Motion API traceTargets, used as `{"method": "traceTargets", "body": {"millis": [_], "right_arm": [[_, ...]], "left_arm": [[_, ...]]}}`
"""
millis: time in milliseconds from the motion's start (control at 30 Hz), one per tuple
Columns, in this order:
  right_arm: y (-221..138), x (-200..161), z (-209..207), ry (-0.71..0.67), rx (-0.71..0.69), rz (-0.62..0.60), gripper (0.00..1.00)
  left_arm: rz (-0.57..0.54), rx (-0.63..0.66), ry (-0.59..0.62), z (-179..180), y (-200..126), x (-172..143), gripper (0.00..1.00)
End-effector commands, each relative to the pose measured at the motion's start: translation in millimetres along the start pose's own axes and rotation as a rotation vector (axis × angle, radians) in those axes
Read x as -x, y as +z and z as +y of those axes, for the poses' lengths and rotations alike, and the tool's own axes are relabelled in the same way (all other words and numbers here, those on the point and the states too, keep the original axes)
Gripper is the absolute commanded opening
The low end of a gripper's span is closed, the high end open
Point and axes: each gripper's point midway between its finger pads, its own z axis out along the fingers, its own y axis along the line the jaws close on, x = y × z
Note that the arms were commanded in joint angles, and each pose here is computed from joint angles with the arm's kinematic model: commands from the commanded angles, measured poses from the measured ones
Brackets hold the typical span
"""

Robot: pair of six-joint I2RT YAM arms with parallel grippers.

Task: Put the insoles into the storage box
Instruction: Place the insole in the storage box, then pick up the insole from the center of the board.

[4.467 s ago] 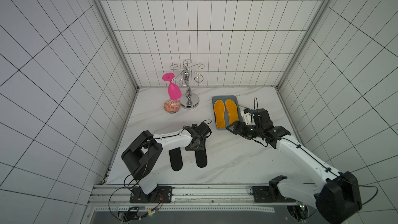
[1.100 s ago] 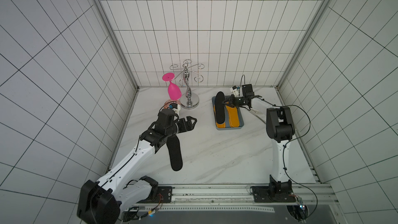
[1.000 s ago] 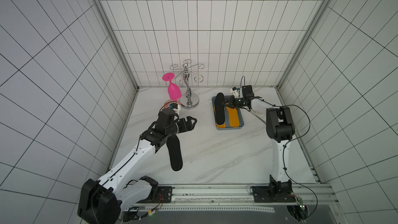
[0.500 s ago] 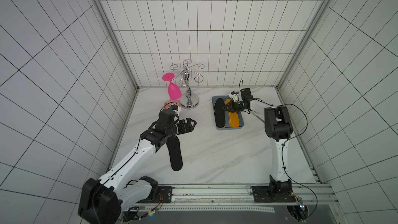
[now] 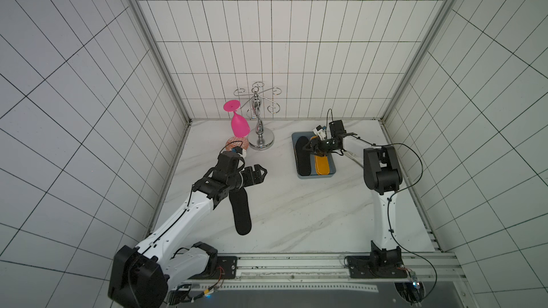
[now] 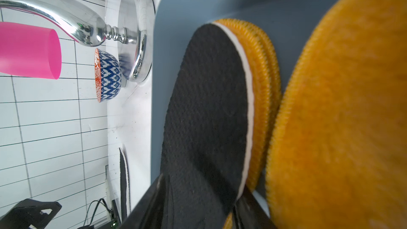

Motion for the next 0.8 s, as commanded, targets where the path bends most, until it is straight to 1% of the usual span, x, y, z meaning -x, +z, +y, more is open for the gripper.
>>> {"method": "traceTargets", "body": {"millis": [0,133,200,267,367,433,500,567,667,767], "right_arm": [[-22,16,13,-0.039,-0.075,-0.056,0.61],[-37,21,18,-0.068,-0.119,-0.084,0.66],[-48,24,21,-0.089,-0.154,-0.106,0.68],[-58,27,25,-0.106,-0.179,-0.130,0.70],[-67,26,32,-0.115,-0.188,-0.147,0.70],[-74,25,38,-0.119,-0.185,-0.158,0.71],[-83,23,47,-0.126,-0.182,-0.181,0.71],[-91,19,58,-0.138,-0.174,-0.198,0.72],[-102,10,69,-0.152,-0.177,-0.213,0.74],[-111,-4,78,-0.162,-0.177,-0.215,0.75]], "left_arm": [[-0.009,0.095,-0.008,19,-8,0,0.95],[-0.002,0.222,-0.041,45,-18,-4,0.94],[0.014,0.319,-0.090,67,-25,-12,0.93],[0.042,0.366,-0.148,84,-29,-21,0.90],[0.066,0.401,-0.226,106,-32,-34,0.85],[0.069,0.432,-0.256,120,-33,-42,0.82],[0.044,0.439,-0.269,125,-29,-41,0.79],[0.035,0.448,-0.317,131,-26,-43,0.75],[0.067,0.472,-0.381,145,-16,-55,0.67],[0.129,0.458,-0.415,149,-3,-67,0.58]]}}
